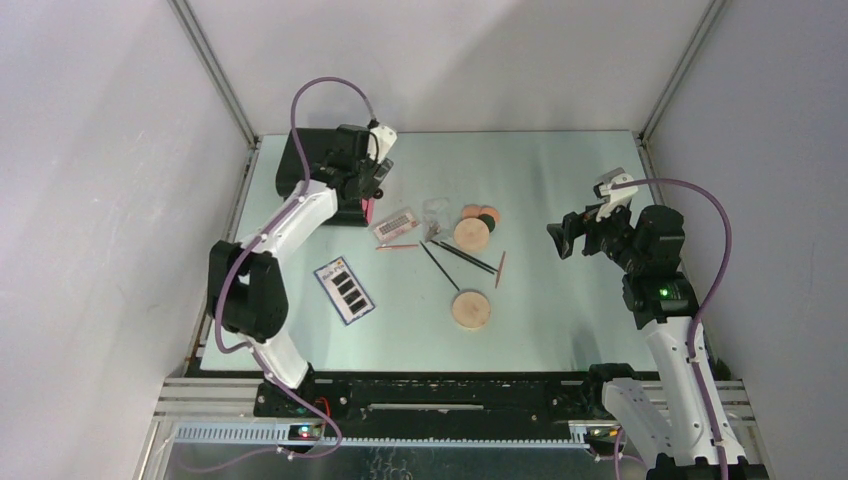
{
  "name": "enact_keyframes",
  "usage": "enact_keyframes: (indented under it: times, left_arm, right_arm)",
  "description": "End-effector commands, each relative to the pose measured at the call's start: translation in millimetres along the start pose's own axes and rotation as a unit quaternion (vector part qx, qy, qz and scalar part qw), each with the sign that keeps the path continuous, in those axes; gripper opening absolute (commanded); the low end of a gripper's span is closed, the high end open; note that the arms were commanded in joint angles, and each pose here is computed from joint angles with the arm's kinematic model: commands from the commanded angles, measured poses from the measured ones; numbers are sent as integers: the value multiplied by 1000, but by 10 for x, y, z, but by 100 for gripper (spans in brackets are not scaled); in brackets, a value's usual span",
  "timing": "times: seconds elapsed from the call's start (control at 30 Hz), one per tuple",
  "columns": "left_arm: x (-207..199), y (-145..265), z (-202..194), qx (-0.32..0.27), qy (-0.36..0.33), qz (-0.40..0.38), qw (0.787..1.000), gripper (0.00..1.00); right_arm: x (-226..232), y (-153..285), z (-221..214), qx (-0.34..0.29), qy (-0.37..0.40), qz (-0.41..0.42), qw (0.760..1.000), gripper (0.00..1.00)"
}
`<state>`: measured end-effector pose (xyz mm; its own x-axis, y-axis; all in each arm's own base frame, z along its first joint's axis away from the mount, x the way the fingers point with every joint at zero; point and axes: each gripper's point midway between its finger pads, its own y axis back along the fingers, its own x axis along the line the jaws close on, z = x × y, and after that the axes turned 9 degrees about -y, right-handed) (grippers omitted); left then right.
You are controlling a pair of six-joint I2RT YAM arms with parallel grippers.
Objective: Organize the makeup
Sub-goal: Open the drawer in the storage box.
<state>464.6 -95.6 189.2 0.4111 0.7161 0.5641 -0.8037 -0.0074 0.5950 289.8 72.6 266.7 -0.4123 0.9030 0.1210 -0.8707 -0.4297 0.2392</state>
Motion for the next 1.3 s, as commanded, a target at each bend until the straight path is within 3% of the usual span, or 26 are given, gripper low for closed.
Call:
enact_keyframes:
  times: [0.0,0.23,0.7,0.97,1.27]
  left_arm:
    - [229,54,45,10,-44,39,998,75]
    - [49,133,-247,24,-83,14,996,59]
    - [-176,566,-897,13,-137,-28,990,56]
    - [22,717,-1119,11,-132,-15,991,55]
    - [-126,1118,-607,-113,-67,-66,989,78]
  right_arm:
    - [15,-1,8,-2,11,10,1000,100]
    - [37,23,19,-4,11,15,1000,100]
    - [17,64,29,-7,10,15,1000,100]
    - [25,73,26,-7,8,19,1000,100]
    - [27,74,24,-6,8,21,1000,100]
